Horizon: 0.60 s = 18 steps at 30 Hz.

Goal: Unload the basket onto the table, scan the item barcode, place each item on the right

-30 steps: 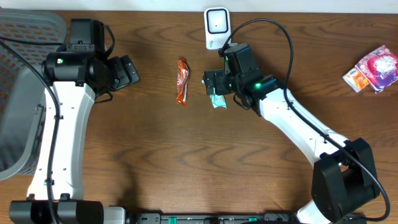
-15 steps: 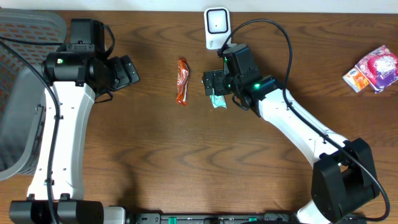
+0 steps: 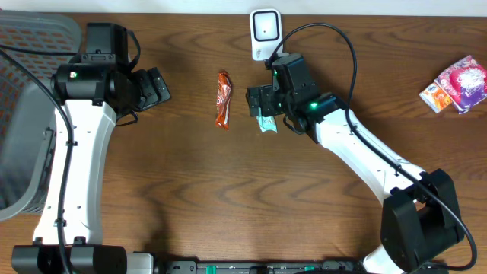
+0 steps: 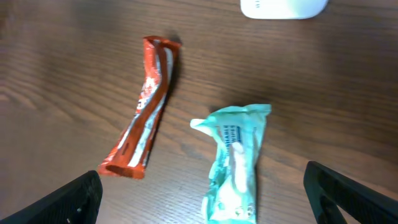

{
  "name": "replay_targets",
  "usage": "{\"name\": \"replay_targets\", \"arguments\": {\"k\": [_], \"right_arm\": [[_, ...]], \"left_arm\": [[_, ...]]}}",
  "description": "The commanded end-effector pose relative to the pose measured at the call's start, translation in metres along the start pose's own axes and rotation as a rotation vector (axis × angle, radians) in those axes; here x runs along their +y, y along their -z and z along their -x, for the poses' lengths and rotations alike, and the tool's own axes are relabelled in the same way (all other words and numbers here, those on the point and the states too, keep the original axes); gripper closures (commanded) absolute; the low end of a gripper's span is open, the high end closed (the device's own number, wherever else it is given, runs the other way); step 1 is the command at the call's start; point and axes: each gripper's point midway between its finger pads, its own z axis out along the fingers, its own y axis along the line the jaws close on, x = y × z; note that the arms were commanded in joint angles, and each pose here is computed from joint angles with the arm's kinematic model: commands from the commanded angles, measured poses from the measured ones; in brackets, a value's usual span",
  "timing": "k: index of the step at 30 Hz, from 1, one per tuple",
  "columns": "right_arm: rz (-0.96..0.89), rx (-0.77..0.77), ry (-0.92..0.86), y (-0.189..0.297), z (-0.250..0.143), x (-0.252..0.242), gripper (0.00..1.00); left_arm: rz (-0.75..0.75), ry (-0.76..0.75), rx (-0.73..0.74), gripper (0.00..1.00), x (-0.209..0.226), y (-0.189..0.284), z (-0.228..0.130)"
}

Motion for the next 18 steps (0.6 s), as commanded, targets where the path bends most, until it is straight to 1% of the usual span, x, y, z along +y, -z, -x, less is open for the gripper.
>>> {"name": "replay_targets", "arguments": {"k": [1,2,4,6,8,10,14,18], "right_arm": [[0.037,0.018,0.011,-0.003,-0.005,0.011,0.01],[0.039,0.018,0.016,-0.003,-0.006,0.012,0.01],[0.038,0.018,0.021,-0.003,-0.006,0.012,0.05],[0.031,0.017,0.027,-0.003,-0.006,0.010,0.15],[0.017,0.014,0.027,-0.004,-0.006,0.008,0.22],[0.014,0.011,0.039,-0.004,-0.006,0.007,0.25],[0.027,0.002,0.091,-0.009,-0.008,0.013,0.34],[0.045,0.003,0.112,-0.020,-0.014,0.024,0.35]], "left_arm": [[0.002,0.007,-0.019,0.02,0.001,0.006,0.003],[0.002,0.007,-0.019,0.02,0.001,0.006,0.003],[0.002,0.007,-0.019,0.02,0.001,0.006,0.003],[0.002,0.007,-0.019,0.02,0.001,0.006,0.003],[0.002,0.007,-0.019,0.02,0.001,0.006,0.003],[0.002,0.007,-0.019,0.02,0.001,0.006,0.003],[0.002,0.007,-0.019,0.02,0.001,0.006,0.003],[0.002,0.007,-0.019,0.02,0.001,0.006,0.003]]}}
